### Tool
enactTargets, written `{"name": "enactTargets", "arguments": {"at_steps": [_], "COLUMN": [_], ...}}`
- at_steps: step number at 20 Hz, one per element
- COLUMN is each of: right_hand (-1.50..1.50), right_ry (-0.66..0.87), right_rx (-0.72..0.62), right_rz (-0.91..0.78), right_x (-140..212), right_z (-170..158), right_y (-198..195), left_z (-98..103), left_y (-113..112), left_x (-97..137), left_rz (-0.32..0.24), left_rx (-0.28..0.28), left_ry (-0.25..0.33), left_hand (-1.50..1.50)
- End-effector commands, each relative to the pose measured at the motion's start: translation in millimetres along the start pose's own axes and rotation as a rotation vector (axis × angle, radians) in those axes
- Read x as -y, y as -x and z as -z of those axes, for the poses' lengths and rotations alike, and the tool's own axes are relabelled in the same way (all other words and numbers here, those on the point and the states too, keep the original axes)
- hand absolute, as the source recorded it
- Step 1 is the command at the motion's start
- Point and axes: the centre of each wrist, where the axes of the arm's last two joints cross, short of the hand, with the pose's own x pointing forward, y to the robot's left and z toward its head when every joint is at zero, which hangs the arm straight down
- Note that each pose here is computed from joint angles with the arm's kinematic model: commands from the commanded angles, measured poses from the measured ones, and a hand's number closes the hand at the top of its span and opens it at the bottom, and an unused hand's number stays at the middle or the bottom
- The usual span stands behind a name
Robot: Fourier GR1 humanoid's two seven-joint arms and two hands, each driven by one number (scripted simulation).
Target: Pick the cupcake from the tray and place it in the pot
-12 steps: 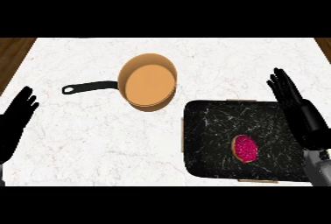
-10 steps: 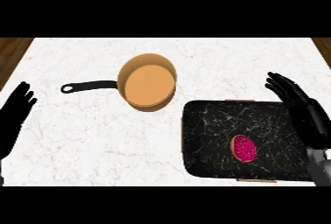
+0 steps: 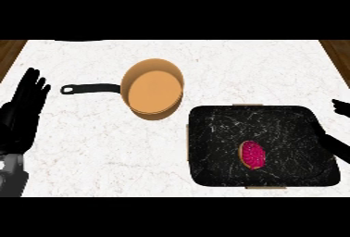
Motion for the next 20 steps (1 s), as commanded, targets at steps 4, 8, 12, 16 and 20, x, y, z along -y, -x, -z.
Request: {"name": "enactTargets", "arguments": {"at_steps": [4,8,12,16,20], "right_hand": [-1.5,-1.5,-1.5,-1.5,-1.5], "right_ry": [0.068,-0.078,-0.295,-0.498,-0.604], "right_rx": [0.167,0.107,0.0,-0.107,-0.186], "right_rz": [-0.006,-0.062,-0.186,-0.34,-0.455], "right_x": [9,19,36,25,10], "right_z": [-49,-56,-35,-37,-42], "right_y": [-19,-53,-90,-106,-138], "left_z": [-6,11,0,4,10], "left_y": [-4,-9,1,-25,-12], "left_x": [25,20,35,46,34], "left_rz": [-0.039,-0.034,-0.027,-0.021,-0.03], "left_rx": [0.02,0.014,0.019,0.034,0.025], "left_ry": [0.022,0.019,0.004,0.049,0.038], "left_hand": [0.0,0.0,0.0,0.0,0.0]}}
